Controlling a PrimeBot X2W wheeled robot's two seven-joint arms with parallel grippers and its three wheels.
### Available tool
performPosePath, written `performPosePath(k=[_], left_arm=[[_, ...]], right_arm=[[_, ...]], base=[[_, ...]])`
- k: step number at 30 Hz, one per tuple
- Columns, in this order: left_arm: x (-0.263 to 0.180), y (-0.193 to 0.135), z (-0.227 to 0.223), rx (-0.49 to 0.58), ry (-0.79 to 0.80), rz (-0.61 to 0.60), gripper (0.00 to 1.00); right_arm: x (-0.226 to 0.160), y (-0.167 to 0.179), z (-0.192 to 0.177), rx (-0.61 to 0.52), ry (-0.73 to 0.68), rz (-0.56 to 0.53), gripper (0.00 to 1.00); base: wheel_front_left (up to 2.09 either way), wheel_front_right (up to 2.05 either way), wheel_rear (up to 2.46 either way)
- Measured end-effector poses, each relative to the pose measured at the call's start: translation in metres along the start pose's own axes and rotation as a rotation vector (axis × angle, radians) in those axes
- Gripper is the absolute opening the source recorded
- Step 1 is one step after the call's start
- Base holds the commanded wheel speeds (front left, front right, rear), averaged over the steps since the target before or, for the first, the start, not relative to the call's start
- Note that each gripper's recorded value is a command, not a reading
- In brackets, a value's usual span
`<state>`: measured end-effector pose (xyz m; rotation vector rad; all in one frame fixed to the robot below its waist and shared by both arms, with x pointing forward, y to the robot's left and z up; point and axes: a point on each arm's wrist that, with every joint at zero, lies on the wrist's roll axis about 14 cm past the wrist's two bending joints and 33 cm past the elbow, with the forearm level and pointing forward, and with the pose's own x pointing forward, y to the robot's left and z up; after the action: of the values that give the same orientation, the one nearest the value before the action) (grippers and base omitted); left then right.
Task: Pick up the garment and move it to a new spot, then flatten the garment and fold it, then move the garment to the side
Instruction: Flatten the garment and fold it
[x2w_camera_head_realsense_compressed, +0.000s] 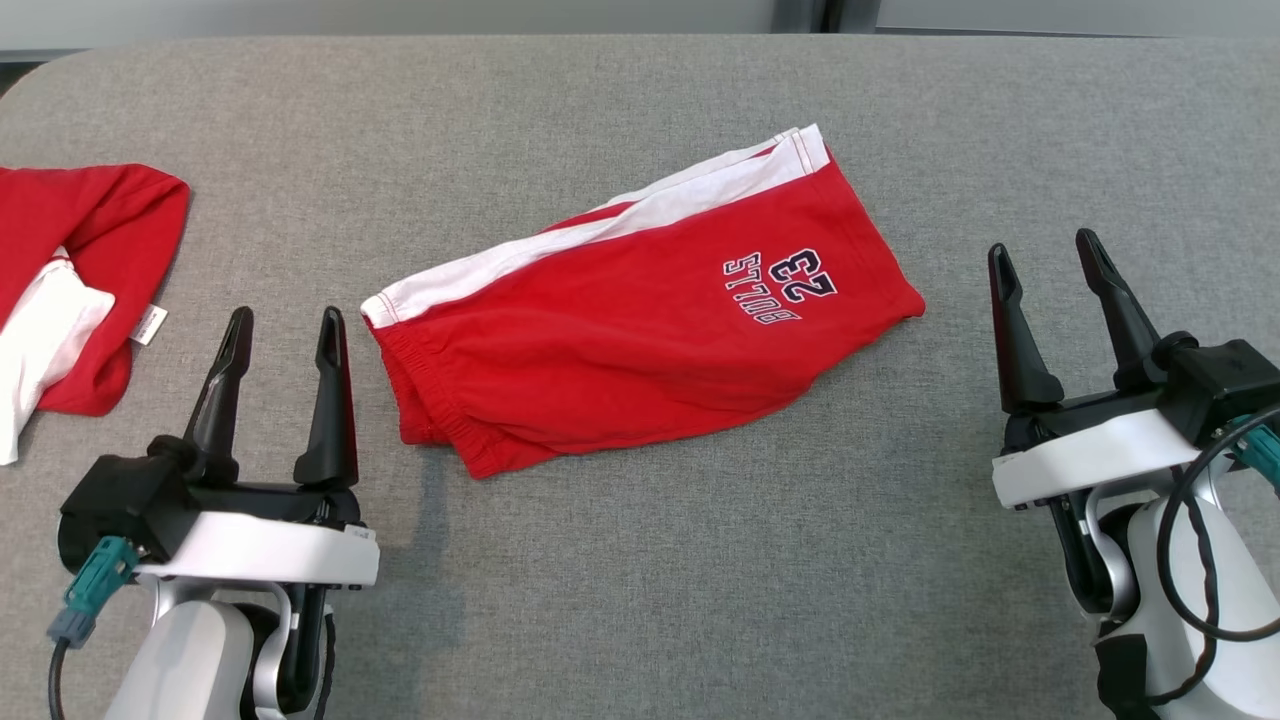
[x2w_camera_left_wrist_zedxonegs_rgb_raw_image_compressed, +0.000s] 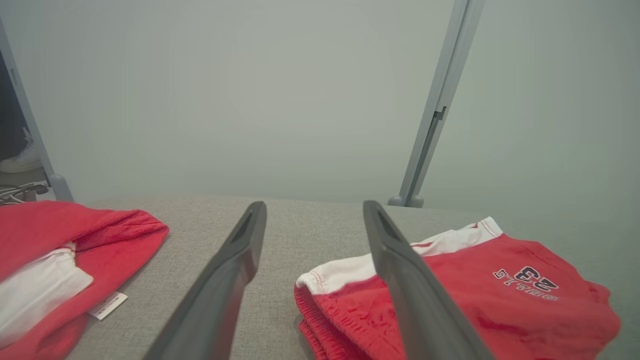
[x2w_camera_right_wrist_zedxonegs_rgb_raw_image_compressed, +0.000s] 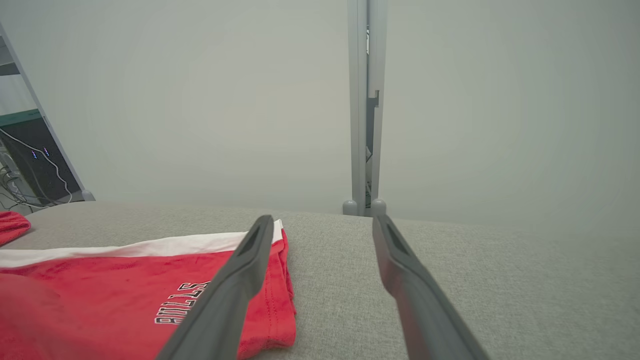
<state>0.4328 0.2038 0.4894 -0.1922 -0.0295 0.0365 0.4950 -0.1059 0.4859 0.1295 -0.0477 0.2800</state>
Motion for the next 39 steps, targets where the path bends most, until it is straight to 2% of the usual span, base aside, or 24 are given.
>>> performPosePath(k=[16,20,21,22,23,29,34,36,37,38,39], left_arm=[[-0.003,0.003,0.000,0.045,0.018,0.002,1.00],[0.002,0.004,-0.003,0.061,0.027,-0.004,1.00],[0.003,0.005,-0.003,0.064,0.028,-0.005,1.00],[0.003,0.010,-0.009,0.070,0.047,0.003,1.00],[0.002,0.012,-0.011,0.072,0.053,0.007,1.00],[0.001,0.018,-0.013,0.089,0.064,0.017,1.00],[-0.001,0.023,-0.016,0.097,0.072,0.033,1.00],[-0.001,0.024,-0.016,0.097,0.073,0.035,1.00],[-0.001,0.024,-0.017,0.097,0.075,0.036,1.00],[-0.001,0.025,-0.018,0.098,0.077,0.036,1.00],[-0.001,0.025,-0.019,0.098,0.079,0.036,1.00]], right_arm=[[-0.001,0.001,0.001,0.014,0.017,-0.010,1.00],[0.020,-0.001,-0.002,-0.005,0.035,0.011,1.00],[0.025,0.001,-0.007,-0.008,0.049,0.021,1.00],[0.038,0.014,-0.035,-0.004,0.142,0.069,1.00],[0.040,0.018,-0.043,0.000,0.166,0.081,1.00],[0.039,0.030,-0.101,0.021,0.378,0.113,1.00],[0.043,0.041,-0.121,0.047,0.455,0.137,1.00],[0.043,0.044,-0.128,0.051,0.497,0.145,0.97],[0.044,0.044,-0.128,0.060,0.499,0.145,0.53],[0.044,0.044,-0.129,0.062,0.509,0.145,0.40],[0.045,0.045,-0.130,0.064,0.516,0.147,0.13]], base=[[0.00,0.00,0.00],[0.00,0.00,0.00],[0.00,0.00,0.00],[0.00,0.00,0.00],[0.00,0.00,0.00],[0.00,0.00,0.00],[0.00,0.00,0.00],[0.00,0.00,0.00],[0.00,0.00,0.00],[0.00,0.00,0.00],[0.00,0.00,0.00]])
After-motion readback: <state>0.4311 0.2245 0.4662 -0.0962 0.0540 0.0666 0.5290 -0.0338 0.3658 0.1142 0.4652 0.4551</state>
